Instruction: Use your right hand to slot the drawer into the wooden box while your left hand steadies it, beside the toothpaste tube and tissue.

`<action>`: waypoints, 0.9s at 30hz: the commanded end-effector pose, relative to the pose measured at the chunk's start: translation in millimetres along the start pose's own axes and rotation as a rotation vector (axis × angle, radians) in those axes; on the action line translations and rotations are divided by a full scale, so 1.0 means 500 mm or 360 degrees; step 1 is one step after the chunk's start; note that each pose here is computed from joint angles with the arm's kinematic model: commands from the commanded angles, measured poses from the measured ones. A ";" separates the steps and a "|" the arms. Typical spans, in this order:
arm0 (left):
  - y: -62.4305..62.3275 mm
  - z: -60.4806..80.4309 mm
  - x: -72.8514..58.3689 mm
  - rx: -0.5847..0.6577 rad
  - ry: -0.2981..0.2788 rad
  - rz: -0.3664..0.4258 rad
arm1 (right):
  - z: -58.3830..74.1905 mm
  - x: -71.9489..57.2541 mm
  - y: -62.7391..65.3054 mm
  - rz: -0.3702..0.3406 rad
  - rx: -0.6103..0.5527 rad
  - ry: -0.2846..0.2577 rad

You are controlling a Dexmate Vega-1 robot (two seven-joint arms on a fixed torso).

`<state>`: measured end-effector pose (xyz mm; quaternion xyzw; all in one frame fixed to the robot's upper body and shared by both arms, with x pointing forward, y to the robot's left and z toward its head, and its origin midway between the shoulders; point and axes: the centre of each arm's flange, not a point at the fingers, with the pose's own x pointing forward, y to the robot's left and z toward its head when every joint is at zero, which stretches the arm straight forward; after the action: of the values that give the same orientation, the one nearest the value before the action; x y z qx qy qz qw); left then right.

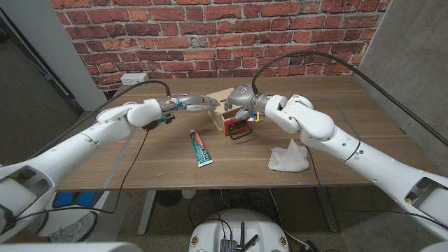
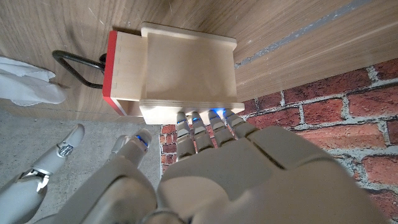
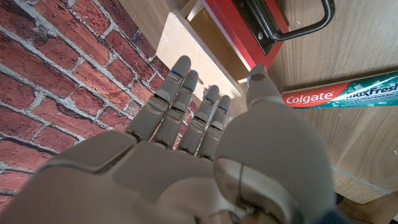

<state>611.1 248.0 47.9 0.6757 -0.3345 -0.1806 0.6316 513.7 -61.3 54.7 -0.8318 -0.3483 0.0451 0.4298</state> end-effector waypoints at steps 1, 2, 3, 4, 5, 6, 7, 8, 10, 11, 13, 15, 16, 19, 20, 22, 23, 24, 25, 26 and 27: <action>0.006 0.000 -0.001 0.0014 0.0005 0.0010 | 0.003 -0.024 0.008 -0.0068 0.0024 0.0079; 0.006 0.000 -0.002 0.0013 0.0005 0.0013 | 0.003 -0.024 0.010 -0.0062 0.0030 0.0083; 0.007 0.000 -0.002 0.0013 0.0006 0.0017 | 0.004 -0.023 0.011 -0.0054 0.0031 0.0087; 0.007 0.000 -0.002 0.0014 0.0006 0.0019 | 0.005 -0.021 0.013 -0.0035 0.0029 0.0096; 0.008 0.001 -0.002 0.0019 0.0006 0.0021 | 0.007 -0.019 0.015 -0.0008 0.0014 0.0106; 0.008 0.002 -0.002 0.0020 0.0006 0.0021 | 0.010 -0.017 0.016 0.0011 -0.0012 0.0116; 0.008 0.002 -0.003 0.0019 0.0006 0.0021 | 0.013 -0.016 0.018 0.0013 -0.0028 0.0124; 0.008 0.002 -0.003 0.0019 0.0007 0.0023 | 0.015 -0.015 0.020 0.0009 -0.0021 0.0129; 0.009 0.002 -0.003 0.0022 0.0007 0.0027 | 0.017 -0.014 0.023 0.0004 0.0004 0.0130; 0.010 0.002 -0.004 0.0024 0.0008 0.0028 | 0.018 -0.014 0.026 -0.0005 0.0002 0.0137; 0.012 0.002 -0.004 0.0026 0.0011 0.0034 | 0.020 -0.012 0.030 -0.0018 0.0006 0.0151; 0.014 0.002 -0.005 0.0031 0.0013 0.0038 | 0.021 -0.011 0.034 -0.0043 0.0019 0.0157; 0.015 0.002 -0.005 0.0033 0.0014 0.0038 | 0.022 -0.010 0.037 -0.0049 0.0021 0.0162; 0.018 0.003 -0.005 0.0037 0.0016 0.0039 | 0.023 -0.006 0.043 -0.0059 0.0039 0.0175; 0.018 0.004 -0.004 0.0038 0.0015 0.0038 | 0.023 -0.004 0.046 -0.0060 0.0048 0.0182; 0.020 0.005 -0.005 0.0042 0.0017 0.0038 | 0.024 -0.003 0.049 -0.0055 0.0050 0.0197; 0.020 0.005 -0.005 0.0044 0.0019 0.0039 | 0.024 -0.002 0.051 -0.0055 0.0052 0.0208; 0.021 0.005 -0.006 0.0045 0.0021 0.0041 | 0.024 -0.001 0.052 -0.0060 0.0057 0.0216; 0.022 0.004 -0.006 0.0045 0.0025 0.0042 | 0.023 -0.001 0.053 -0.0061 0.0060 0.0225; 0.022 0.004 -0.007 0.0046 0.0026 0.0041 | 0.023 -0.001 0.054 -0.0064 0.0060 0.0233; 0.023 0.004 -0.007 0.0049 0.0027 0.0042 | 0.023 -0.001 0.055 -0.0075 0.0059 0.0241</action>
<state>607.1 248.1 53.9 0.6801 -0.3395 -0.1688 0.6275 517.7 -64.4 34.3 -0.8237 -0.3365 -0.0006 0.4564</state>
